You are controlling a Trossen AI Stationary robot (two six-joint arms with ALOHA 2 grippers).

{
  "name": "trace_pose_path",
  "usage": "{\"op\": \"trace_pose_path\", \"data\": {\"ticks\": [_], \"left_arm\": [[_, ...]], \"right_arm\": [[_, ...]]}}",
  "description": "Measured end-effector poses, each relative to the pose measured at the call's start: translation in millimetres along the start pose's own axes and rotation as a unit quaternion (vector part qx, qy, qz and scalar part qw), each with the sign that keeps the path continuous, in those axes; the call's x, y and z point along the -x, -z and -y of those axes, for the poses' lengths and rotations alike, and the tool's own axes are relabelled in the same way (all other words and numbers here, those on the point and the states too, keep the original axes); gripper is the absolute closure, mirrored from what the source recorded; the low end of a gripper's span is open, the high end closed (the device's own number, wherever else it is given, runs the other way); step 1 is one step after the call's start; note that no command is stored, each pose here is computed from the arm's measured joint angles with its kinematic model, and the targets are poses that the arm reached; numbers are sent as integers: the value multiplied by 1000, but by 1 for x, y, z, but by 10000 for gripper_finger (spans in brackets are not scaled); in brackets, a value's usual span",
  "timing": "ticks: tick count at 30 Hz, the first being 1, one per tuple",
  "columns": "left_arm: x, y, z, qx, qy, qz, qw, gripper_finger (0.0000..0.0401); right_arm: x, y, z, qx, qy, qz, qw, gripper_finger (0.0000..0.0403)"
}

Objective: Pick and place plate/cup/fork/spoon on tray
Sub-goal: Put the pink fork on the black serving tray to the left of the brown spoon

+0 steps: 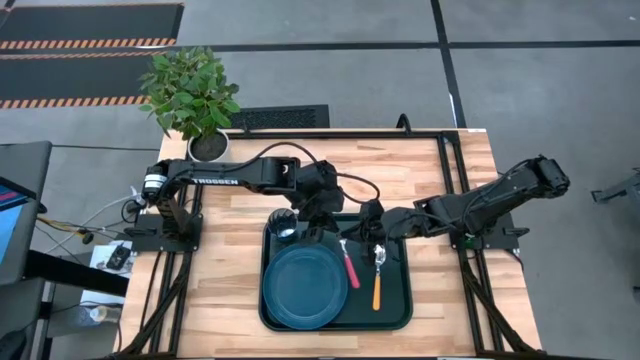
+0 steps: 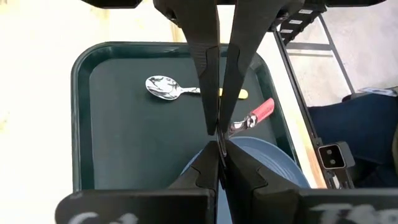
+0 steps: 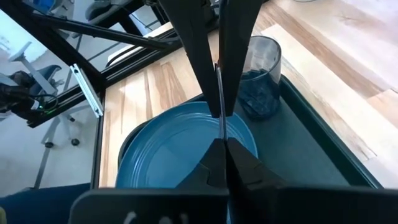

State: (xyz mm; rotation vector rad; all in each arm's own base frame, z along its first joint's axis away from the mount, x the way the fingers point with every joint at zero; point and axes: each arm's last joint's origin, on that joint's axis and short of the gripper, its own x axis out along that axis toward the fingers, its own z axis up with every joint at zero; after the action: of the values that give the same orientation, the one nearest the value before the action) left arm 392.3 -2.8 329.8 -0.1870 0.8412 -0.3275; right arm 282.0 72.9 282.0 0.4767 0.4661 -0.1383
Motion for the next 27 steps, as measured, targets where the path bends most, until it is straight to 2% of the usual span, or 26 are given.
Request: {"op": "trace_pose_path", "data": {"ticks": [5,12,15,20,24,27], "left_arm": [[0,-1,0,-1,-10,6,1000,401],[1,-2,-2,4,-54,12,998,387],[1,-3,-3,4,-69,18,997,362],[2,-4,-4,8,-77,21,997,300],[4,-4,-4,37,-77,24,996,254],[18,-6,2,34,-76,44,996,233]], "right_arm": [[1,2,-3,-4,5,7,1000,400],[5,9,-10,-29,31,21,999,401],[6,19,-11,-62,48,14,997,401],[6,50,-11,-112,51,7,992,402],[7,84,-3,-172,73,15,982,402],[10,104,-1,-221,57,37,973,402]]}}
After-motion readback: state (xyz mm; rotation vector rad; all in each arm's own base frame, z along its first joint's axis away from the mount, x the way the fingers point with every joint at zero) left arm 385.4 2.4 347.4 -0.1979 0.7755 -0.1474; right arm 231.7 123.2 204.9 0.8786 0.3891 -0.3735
